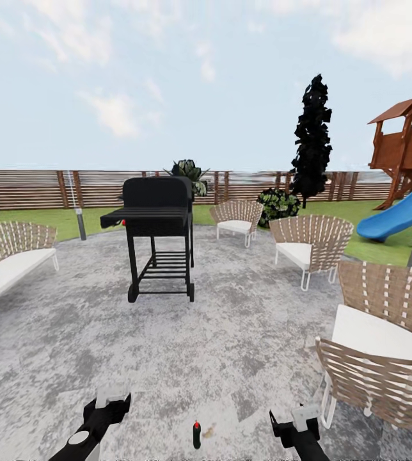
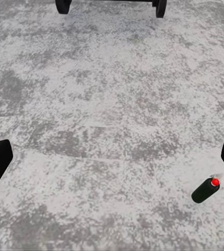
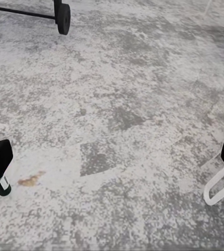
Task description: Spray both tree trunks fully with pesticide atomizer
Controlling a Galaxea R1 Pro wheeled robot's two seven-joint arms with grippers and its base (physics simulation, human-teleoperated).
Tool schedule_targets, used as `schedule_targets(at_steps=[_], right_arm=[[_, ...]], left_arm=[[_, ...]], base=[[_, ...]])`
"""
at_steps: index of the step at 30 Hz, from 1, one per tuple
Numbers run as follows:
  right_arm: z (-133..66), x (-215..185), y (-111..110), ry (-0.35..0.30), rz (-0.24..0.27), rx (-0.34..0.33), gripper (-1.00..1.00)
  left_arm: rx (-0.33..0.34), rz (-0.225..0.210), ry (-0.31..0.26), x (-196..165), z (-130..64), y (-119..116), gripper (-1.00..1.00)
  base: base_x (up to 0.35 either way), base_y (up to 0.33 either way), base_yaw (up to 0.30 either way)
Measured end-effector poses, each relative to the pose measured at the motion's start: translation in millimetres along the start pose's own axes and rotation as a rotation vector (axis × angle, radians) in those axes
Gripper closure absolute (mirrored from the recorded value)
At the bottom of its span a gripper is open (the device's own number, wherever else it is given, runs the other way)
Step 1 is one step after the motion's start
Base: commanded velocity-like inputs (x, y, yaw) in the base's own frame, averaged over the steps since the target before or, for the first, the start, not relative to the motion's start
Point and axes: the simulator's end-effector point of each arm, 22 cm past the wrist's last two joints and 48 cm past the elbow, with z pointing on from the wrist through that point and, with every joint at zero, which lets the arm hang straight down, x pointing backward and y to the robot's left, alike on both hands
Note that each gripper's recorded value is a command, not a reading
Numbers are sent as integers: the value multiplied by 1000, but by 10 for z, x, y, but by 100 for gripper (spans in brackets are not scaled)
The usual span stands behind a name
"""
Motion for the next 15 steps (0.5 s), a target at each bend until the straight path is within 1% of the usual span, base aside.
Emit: schedule_targets(at_steps=[15], right_arm=[[85, 380, 61, 23, 2, -6, -100]], left_arm=[[-2, 3, 22, 372, 140, 12, -100]], base=[[0, 0, 0]])
